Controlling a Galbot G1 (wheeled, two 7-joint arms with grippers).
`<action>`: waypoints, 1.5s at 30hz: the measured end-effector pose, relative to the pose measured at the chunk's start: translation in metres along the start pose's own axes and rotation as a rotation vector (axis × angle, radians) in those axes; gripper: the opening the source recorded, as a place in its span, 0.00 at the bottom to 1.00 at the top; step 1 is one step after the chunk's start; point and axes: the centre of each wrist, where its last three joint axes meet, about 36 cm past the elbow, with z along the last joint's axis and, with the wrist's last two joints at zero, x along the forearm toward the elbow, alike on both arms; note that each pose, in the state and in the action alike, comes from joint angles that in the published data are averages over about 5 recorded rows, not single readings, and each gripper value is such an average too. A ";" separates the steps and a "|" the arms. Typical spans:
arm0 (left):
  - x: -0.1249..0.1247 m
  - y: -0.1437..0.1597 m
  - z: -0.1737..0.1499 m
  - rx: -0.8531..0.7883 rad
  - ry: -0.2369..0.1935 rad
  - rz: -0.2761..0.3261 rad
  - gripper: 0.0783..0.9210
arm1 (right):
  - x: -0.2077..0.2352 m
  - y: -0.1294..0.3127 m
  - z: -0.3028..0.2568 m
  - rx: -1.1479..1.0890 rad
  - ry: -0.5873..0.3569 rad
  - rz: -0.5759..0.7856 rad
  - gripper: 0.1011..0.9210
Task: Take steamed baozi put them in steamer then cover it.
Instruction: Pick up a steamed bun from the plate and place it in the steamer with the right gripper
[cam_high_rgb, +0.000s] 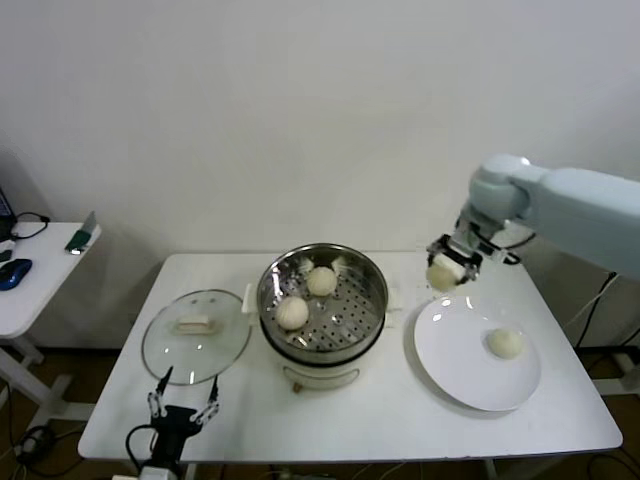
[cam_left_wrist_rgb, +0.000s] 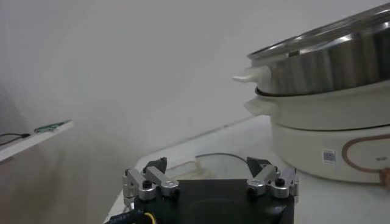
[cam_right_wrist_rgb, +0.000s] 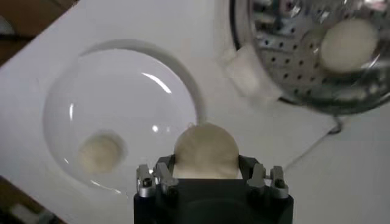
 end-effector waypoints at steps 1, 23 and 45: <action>0.000 0.000 0.000 0.000 0.001 0.000 0.88 | 0.005 -0.010 -0.005 0.038 0.003 0.004 0.72; 0.000 0.008 0.002 -0.002 -0.009 0.006 0.88 | -0.034 -0.149 -0.139 0.569 -0.071 -0.039 0.72; 0.000 0.009 0.015 0.001 0.009 0.009 0.88 | -0.087 -0.160 -0.179 0.638 -0.171 -0.073 0.87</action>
